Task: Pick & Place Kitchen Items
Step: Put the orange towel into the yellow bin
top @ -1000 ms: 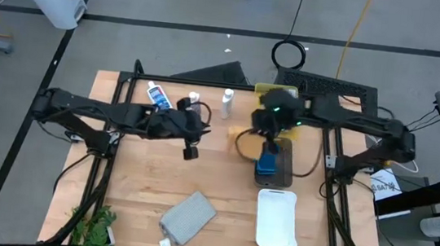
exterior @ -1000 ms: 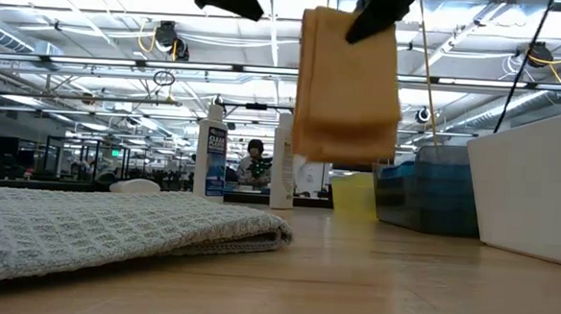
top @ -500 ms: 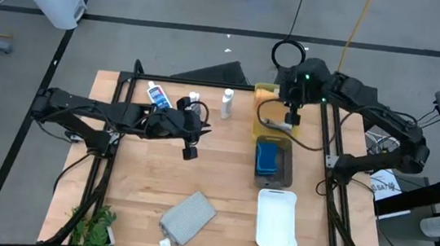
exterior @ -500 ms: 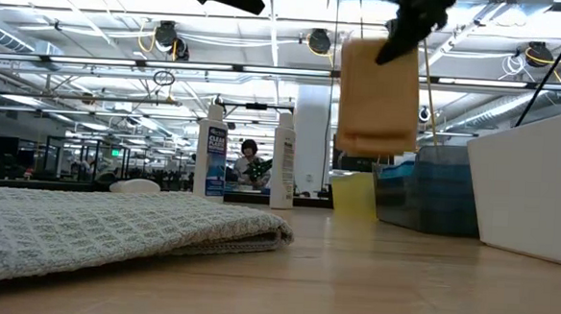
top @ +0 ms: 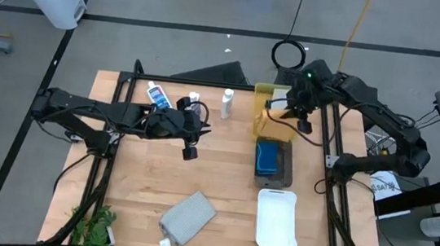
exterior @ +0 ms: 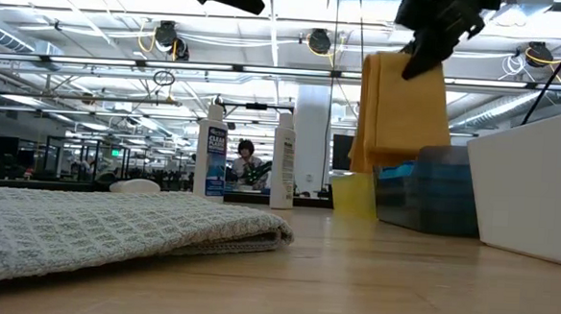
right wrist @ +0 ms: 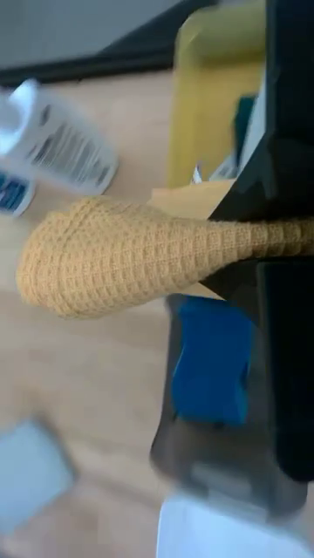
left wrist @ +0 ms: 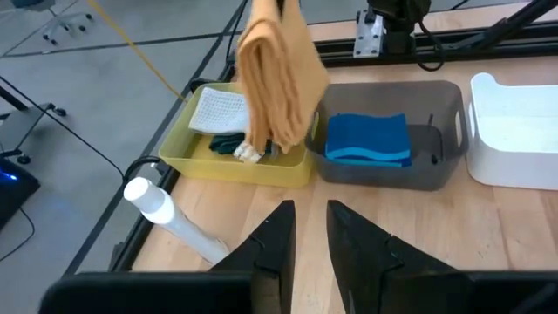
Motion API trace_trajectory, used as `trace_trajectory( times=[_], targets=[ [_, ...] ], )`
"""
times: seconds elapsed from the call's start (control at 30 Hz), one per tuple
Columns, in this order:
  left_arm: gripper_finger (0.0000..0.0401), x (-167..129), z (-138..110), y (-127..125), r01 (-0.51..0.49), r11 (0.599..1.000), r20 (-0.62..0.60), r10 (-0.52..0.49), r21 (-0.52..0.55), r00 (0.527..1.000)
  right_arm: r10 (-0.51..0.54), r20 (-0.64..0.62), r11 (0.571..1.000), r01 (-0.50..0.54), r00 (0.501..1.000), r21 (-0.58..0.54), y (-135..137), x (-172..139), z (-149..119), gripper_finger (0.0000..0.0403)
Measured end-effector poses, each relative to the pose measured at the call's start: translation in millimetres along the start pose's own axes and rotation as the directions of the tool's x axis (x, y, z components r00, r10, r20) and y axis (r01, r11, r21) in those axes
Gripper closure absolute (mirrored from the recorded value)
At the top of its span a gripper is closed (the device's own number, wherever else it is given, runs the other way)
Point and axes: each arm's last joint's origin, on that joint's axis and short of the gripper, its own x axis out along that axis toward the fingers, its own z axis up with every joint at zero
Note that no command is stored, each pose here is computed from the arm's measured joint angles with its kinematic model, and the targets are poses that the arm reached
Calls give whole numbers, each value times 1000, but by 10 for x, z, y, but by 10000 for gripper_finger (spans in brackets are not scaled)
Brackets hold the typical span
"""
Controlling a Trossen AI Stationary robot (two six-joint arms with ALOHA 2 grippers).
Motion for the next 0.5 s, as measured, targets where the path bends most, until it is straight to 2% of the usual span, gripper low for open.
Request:
trace_trajectory(
  times=[0.23,0.33,0.43,0.5],
  targets=[
    [329,1,0,1,0,1000,1,0,0,1000,141,118,990,-138,983,-31,178,-111,41,403],
    [329,1,0,0,0,1000,1,0,0,1000,178,141,984,-180,974,0,214,-142,36,403],
    [329,2,0,0,0,1000,1,0,0,1000,166,112,984,-171,980,40,225,-146,15,403],
    [329,2,0,-1,0,1000,1,0,0,1000,112,62,992,-114,992,45,193,-127,-1,403]
  ],
)
